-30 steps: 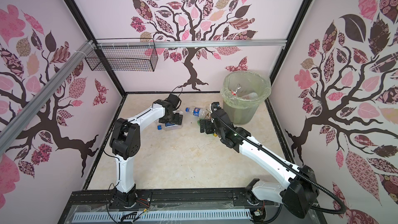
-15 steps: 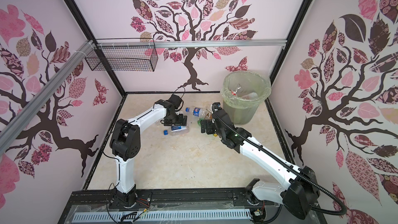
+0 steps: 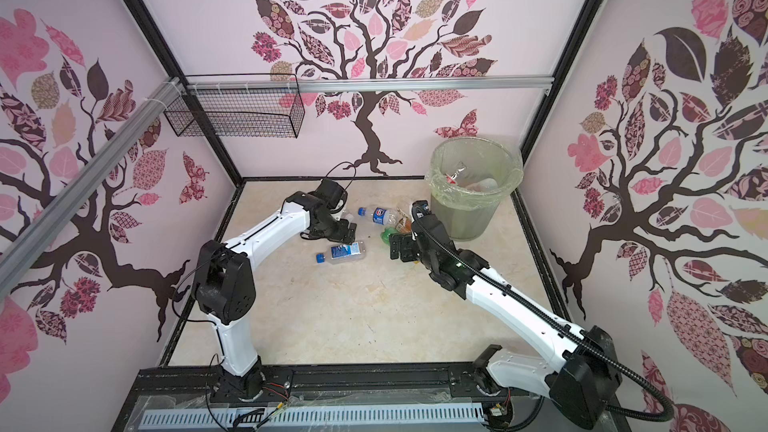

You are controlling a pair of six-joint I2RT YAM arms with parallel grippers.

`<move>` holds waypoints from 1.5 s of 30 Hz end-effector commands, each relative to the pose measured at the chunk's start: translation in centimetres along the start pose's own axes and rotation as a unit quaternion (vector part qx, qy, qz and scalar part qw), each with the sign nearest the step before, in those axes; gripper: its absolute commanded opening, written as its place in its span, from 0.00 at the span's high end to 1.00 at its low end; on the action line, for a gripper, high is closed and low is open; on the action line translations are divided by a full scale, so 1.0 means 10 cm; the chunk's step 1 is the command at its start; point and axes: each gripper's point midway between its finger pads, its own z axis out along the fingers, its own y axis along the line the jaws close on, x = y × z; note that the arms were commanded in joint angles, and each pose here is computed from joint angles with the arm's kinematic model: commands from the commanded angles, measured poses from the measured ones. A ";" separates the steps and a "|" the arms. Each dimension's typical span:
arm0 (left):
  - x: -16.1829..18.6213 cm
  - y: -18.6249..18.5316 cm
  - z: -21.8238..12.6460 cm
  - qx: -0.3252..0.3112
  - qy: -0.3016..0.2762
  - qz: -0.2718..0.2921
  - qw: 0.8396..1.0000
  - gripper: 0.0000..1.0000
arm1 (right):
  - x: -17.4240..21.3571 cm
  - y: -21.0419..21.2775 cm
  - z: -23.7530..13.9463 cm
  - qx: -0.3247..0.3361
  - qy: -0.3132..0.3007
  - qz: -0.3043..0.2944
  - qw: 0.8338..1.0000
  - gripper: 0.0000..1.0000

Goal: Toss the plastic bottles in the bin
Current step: 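Close left gripper on the Untouched bottle and lift it upright, then bring right gripper to the bottle bottom and close on it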

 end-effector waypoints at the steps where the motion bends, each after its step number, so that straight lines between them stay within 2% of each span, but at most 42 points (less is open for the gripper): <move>1: 0.03 0.10 0.08 -0.030 0.010 0.042 0.999 0.02 | -0.05 0.01 -0.10 -0.010 -0.009 0.014 1.000 0.01; 6: 0.13 -0.04 0.20 0.002 0.042 0.063 0.997 0.02 | -0.02 -0.01 -0.14 -0.010 -0.009 0.017 1.000 0.01; 15: 0.19 -0.06 0.39 -0.003 0.060 0.097 0.993 0.02 | 0.05 -0.04 -0.16 -0.012 -0.004 0.019 1.000 0.01; 20: 0.30 -0.15 0.51 0.007 0.091 0.106 0.990 0.02 | 0.06 -0.06 -0.20 -0.011 -0.007 0.019 1.000 0.00; 31: 0.39 -0.39 0.56 0.040 0.097 0.098 0.990 0.03 | 0.10 -0.11 -0.22 -0.001 -0.009 0.017 1.000 0.01; 38: 0.45 -0.36 0.58 0.029 0.093 0.069 0.993 0.18 | 0.11 -0.12 -0.22 -0.003 -0.009 0.026 1.000 0.01; 42: 0.47 -0.28 0.70 0.004 0.098 0.059 0.993 0.35 | 0.11 -0.11 -0.23 -0.007 -0.011 0.035 0.999 0.00; 45: 0.48 -0.29 0.71 0.002 0.098 0.058 0.994 0.43 | 0.11 -0.11 -0.25 -0.009 -0.013 0.042 0.999 0.00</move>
